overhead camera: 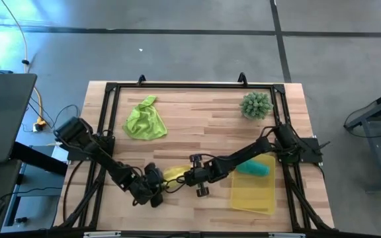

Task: Roll microfiber towels into tight, uniform cylinder then place into a basket
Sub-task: Roll the yellow microfiber cloth

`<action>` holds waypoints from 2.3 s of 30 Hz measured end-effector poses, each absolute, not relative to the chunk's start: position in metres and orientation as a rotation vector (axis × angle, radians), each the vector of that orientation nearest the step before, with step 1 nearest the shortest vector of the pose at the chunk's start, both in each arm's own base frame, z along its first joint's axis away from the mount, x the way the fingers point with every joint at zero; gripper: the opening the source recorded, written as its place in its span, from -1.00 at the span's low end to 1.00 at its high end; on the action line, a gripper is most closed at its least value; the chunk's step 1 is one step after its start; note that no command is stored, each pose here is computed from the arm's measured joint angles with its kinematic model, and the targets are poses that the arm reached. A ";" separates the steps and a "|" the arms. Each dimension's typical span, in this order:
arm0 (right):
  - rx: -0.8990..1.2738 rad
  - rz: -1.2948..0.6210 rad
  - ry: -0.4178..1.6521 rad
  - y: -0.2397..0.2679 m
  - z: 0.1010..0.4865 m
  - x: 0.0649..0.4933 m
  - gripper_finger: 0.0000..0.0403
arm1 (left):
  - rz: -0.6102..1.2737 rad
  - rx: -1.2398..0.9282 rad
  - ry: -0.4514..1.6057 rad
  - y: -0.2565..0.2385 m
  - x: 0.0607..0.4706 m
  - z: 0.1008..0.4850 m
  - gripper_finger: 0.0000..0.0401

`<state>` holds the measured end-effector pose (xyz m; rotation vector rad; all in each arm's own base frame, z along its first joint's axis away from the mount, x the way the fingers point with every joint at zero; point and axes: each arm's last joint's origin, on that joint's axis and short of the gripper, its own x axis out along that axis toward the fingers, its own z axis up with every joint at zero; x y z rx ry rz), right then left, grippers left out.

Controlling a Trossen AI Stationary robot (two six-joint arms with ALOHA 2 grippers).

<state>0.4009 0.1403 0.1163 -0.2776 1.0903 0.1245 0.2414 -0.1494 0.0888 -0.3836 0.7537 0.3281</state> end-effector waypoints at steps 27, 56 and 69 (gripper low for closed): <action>0.514 0.371 1.174 0.085 0.118 0.421 -1.00 | 0.093 0.004 0.647 -0.162 0.222 0.144 -0.23; 0.142 0.482 1.035 0.091 0.153 0.413 -0.31 | 0.240 -0.320 0.775 -0.151 0.250 0.089 -0.03; -0.589 0.229 0.854 0.194 0.170 0.376 -0.39 | 0.323 -0.459 0.762 -0.144 0.253 0.089 -0.03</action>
